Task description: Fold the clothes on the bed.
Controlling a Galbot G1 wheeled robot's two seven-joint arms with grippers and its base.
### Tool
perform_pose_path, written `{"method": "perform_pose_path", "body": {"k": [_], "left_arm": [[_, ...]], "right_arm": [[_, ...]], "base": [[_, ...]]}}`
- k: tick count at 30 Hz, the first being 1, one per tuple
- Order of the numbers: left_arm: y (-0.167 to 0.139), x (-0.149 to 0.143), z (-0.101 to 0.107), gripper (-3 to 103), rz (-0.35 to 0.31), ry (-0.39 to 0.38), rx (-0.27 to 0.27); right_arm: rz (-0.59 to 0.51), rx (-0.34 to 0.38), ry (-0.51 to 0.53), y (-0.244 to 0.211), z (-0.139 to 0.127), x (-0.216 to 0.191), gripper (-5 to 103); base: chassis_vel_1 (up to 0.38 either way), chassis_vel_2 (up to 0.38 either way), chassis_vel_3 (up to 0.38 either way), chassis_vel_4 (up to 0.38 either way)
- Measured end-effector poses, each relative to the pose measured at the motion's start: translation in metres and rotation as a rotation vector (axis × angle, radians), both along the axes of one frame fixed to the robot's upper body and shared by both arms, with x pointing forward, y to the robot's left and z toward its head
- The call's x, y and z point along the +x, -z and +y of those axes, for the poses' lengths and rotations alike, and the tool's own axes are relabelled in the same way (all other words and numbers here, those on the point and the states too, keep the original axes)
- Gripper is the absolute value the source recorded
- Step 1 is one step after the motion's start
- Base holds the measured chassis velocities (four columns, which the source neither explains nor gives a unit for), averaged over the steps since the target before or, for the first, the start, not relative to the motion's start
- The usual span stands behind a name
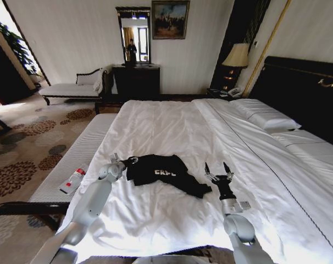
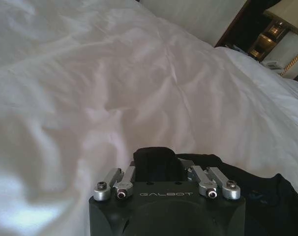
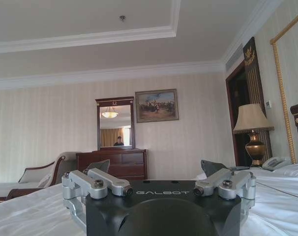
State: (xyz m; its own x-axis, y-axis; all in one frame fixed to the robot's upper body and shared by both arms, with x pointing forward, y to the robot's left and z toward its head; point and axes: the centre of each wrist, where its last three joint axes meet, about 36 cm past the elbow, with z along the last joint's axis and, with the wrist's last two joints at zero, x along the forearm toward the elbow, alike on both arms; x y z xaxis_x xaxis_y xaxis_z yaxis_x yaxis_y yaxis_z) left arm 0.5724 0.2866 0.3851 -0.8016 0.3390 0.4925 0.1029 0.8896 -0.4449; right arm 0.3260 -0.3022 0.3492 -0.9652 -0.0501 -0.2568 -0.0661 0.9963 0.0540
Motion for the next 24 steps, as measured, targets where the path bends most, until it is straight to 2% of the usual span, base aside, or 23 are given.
{"method": "perform_pose_path", "body": {"k": [1,2,4,5,7,8,9,11,13,16,18,21,24], "left_arm": [[-0.001,-0.001,0.001,36,-0.003,0.000,0.001],[-0.001,-0.001,0.001,36,-0.004,0.000,0.001],[-0.003,-0.003,0.004,25,-0.011,-0.002,0.004],[-0.003,-0.003,0.004,25,-0.011,-0.002,0.004],[-0.004,-0.004,0.006,14,-0.014,-0.005,0.005],[-0.004,-0.004,0.006,14,-0.015,-0.006,0.005],[-0.005,-0.005,0.009,4,-0.019,-0.013,0.007],[-0.005,-0.007,0.012,4,-0.023,-0.020,0.007],[-0.006,-0.009,0.018,1,-0.030,-0.035,0.007],[-0.007,-0.022,0.031,1,-0.048,-0.072,0.000],[-0.007,-0.025,0.033,1,-0.049,-0.078,0.000],[-0.003,-0.046,0.036,1,-0.049,-0.091,-0.003],[0.000,-0.054,0.034,1,-0.046,-0.088,-0.002]], "right_arm": [[0.000,0.000,0.000,0.000,0.000,0.000,100],[0.000,0.001,-0.001,0.000,0.001,0.000,100],[-0.001,0.001,-0.002,0.001,0.001,0.000,100],[-0.001,0.001,-0.002,0.001,0.001,0.000,100],[-0.001,0.000,-0.001,0.002,0.001,0.001,100],[0.000,0.000,0.000,0.003,0.001,0.001,100],[0.005,0.009,0.004,0.006,0.001,0.003,100],[0.012,0.031,0.010,0.008,0.002,0.005,100],[0.033,0.089,0.012,0.010,0.005,0.011,100],[0.107,0.254,-0.054,0.007,0.009,0.039,100],[0.118,0.275,-0.072,0.007,0.008,0.046,100],[0.153,0.328,-0.192,-0.004,-0.007,0.097,100],[0.182,0.353,-0.243,-0.010,-0.010,0.120,100]], "base": [[0.000,0.000,0.000,0.000],[0.000,0.000,0.000,0.000],[0.000,0.000,0.000,0.000],[0.000,0.000,0.000,0.000],[0.000,0.000,0.000,0.000],[0.000,0.000,0.000,0.000],[0.000,0.000,0.000,0.000],[0.000,0.000,0.000,0.000],[0.000,0.000,0.000,0.000],[0.000,0.000,0.000,0.000],[0.000,0.000,0.000,0.000],[0.000,0.000,0.000,0.000],[0.000,0.000,0.000,0.000]]}}
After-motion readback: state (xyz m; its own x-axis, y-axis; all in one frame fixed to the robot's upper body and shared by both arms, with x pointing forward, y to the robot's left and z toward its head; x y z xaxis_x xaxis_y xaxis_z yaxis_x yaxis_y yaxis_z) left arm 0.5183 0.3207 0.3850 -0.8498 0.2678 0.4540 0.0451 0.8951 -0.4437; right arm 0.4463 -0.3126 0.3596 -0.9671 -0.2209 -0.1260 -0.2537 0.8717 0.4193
